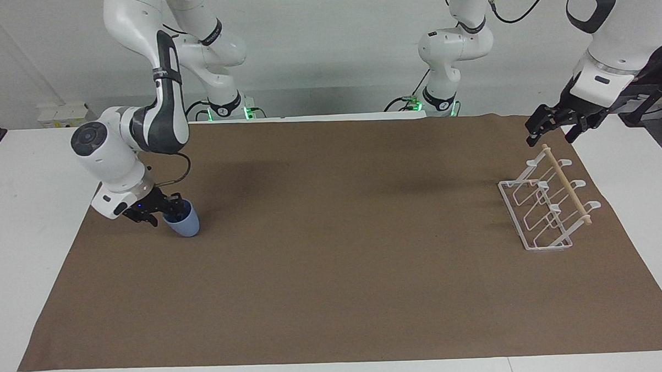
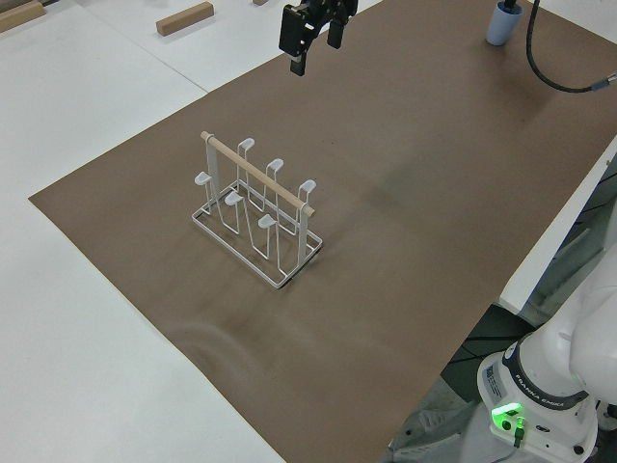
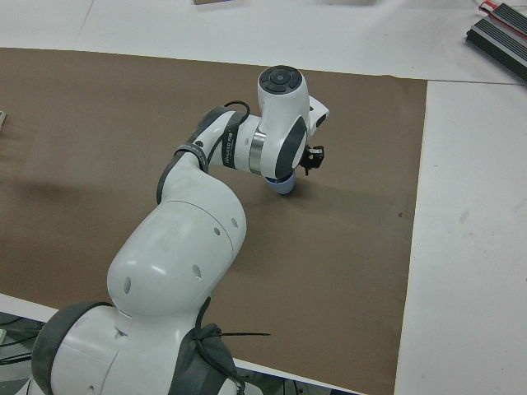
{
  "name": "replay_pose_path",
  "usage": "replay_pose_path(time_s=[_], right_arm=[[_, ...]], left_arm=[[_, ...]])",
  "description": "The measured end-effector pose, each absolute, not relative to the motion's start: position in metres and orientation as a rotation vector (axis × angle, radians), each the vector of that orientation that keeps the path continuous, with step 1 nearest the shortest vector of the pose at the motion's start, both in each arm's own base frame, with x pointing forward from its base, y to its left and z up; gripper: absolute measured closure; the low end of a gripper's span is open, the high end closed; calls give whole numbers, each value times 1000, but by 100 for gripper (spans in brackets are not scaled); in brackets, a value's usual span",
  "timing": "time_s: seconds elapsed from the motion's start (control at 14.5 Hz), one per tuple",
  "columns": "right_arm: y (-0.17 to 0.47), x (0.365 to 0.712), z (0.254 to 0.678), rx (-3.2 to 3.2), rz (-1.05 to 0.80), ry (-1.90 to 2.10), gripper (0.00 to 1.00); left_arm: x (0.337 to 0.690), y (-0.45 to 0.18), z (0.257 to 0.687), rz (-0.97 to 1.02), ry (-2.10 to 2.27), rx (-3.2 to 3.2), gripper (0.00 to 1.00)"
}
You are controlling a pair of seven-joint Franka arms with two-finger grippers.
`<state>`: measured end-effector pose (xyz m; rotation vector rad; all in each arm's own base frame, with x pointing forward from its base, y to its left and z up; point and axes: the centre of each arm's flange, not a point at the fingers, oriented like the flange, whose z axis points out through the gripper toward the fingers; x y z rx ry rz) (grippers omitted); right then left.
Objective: Hang cup on cup holder
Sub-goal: 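Grasp the blue cup rim with the right gripper, then lift the cup and carry it sideways toward the left arm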
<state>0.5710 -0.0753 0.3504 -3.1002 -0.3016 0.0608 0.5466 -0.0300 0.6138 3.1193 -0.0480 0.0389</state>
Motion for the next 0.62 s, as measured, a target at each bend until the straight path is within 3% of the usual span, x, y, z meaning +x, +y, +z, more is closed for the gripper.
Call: replay_pose_path(time_s=[0.14,0.28,0.62], right_arm=[[-75,572,352,-3100,56,-307,78],[-75,574,355,-3100,51,-311,95],[-58,586,399,-2981,135,-304,95]], left_arm=[[547,-30,614,39,-48,3119,0],[547,-30,614,39,-48,3119,0],[547,-30,614,39,-48,3119,0]])
